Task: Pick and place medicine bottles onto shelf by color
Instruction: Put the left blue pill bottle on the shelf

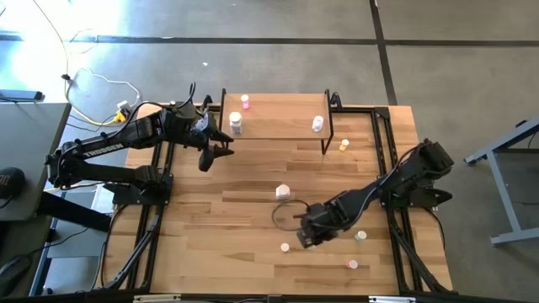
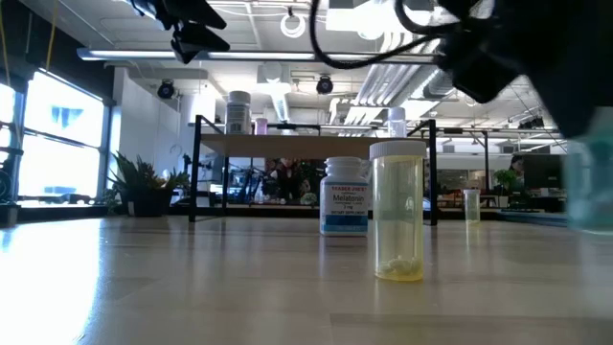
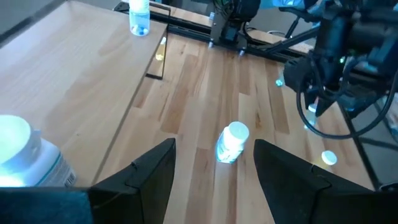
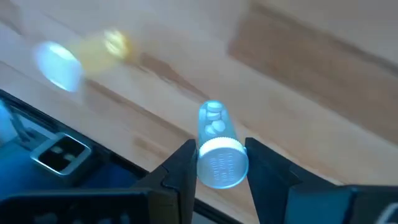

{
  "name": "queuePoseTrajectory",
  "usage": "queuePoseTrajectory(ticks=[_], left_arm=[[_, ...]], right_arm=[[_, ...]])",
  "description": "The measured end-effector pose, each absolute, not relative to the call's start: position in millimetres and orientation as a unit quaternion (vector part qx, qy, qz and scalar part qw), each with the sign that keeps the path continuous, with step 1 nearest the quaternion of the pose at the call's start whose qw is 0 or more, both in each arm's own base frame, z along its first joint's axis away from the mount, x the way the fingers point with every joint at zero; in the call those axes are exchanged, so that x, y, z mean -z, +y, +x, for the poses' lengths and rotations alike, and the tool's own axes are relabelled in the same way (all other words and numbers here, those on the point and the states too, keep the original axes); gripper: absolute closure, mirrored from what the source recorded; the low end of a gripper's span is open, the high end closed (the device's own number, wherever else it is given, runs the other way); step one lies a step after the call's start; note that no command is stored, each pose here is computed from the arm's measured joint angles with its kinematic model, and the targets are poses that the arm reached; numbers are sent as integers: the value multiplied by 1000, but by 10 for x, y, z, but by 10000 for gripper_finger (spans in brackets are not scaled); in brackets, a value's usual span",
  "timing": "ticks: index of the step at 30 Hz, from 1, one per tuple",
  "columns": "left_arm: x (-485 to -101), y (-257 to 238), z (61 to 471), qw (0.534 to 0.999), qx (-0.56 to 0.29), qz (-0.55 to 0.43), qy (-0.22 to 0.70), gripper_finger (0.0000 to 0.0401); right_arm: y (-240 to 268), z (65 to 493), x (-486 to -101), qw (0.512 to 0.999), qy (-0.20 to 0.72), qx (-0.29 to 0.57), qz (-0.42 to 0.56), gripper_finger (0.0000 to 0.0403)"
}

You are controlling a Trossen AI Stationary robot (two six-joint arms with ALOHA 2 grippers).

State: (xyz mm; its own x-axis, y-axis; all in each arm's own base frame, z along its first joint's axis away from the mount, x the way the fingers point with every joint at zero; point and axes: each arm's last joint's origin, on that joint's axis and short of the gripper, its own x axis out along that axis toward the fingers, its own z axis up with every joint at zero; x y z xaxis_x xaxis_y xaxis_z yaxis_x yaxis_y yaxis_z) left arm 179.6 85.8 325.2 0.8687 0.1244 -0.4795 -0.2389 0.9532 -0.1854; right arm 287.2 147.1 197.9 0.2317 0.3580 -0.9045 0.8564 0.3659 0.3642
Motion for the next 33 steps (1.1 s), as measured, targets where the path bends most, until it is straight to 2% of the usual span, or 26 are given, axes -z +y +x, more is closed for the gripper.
queuePoseTrajectory(ticks=[11,20,33], left_arm=[[-3252,859,1795,964,-84,-77,242,195],[-3247,859,1793,963,-86,-74,245,195],[-3191,938,1829,947,-170,-56,268,195]], right_arm=[[942,3185,-2647,646,519,275,488,295],[326,3352,-3114,702,474,270,458,295],[-641,3225,-3909,809,403,285,318,295]])
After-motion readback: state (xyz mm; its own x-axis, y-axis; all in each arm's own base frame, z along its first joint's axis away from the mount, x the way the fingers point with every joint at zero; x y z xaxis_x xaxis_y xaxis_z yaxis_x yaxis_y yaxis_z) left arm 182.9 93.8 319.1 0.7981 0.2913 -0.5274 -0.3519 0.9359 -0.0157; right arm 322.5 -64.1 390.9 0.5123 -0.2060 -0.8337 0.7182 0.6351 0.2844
